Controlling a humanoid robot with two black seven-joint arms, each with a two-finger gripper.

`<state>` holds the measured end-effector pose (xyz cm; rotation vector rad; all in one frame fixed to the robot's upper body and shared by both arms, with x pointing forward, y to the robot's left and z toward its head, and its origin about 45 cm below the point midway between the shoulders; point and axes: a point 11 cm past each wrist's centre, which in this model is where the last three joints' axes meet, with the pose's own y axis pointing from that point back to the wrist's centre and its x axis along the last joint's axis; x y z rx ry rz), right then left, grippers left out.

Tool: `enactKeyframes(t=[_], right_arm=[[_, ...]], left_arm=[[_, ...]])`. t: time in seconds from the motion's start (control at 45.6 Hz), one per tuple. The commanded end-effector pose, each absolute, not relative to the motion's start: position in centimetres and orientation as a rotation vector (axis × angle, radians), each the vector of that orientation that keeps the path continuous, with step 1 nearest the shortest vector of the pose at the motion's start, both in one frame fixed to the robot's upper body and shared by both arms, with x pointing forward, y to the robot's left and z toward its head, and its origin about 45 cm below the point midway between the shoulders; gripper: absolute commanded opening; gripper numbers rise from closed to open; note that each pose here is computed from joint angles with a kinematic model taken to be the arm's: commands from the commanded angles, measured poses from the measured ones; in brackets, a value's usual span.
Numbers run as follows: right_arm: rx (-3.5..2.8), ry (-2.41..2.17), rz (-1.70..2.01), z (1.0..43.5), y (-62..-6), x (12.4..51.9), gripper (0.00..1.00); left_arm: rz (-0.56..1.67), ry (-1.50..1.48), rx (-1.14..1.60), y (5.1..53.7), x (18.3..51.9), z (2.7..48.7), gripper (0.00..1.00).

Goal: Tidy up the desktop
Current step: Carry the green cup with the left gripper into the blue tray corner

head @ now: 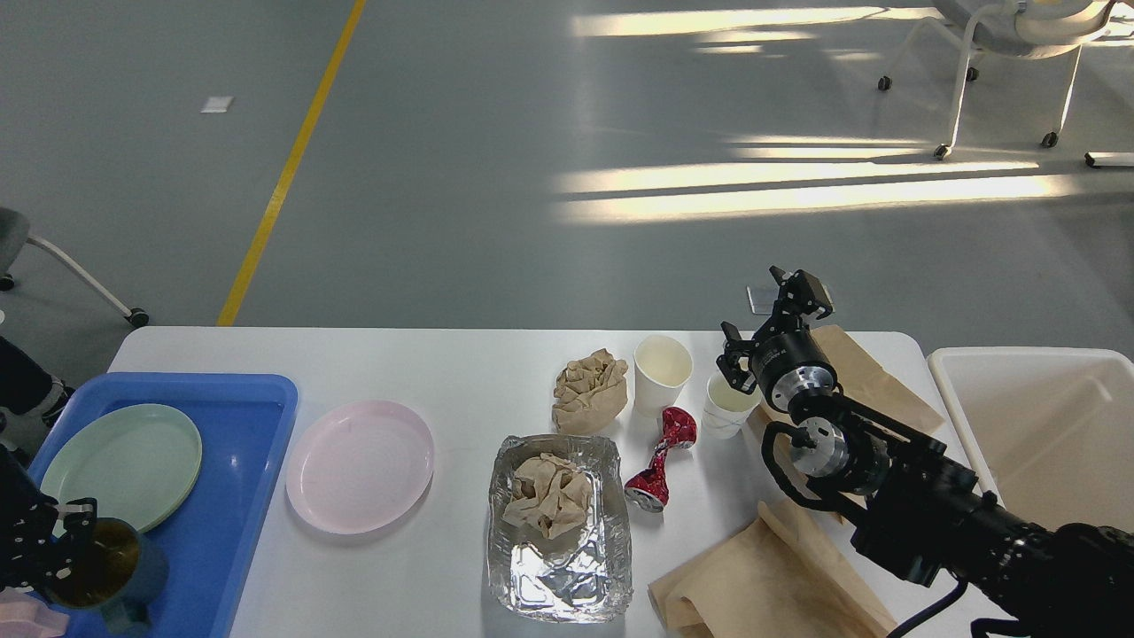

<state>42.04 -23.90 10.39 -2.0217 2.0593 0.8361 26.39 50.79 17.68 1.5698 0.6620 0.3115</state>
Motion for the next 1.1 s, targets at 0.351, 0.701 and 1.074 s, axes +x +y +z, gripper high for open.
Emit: enactKeyframes(t=[0.351, 0.701, 1.074], right_arm=[[-2.022, 2.059, 0.836, 10.4, -23.9, 42.0, 1.00], [-2.022, 2.059, 0.836, 10.4, -23.9, 42.0, 1.00], [-2.022, 2.059, 0.836, 10.4, -23.9, 42.0, 1.00]], left_arm=[[0.283, 0.671, 1.557, 49.9, 26.1, 15.8, 0.17], [0.289, 0.673, 1.544, 49.8, 26.1, 15.8, 0.57], [0.356, 0.579, 1.584, 50.5, 29.3, 19.9, 0.94]])
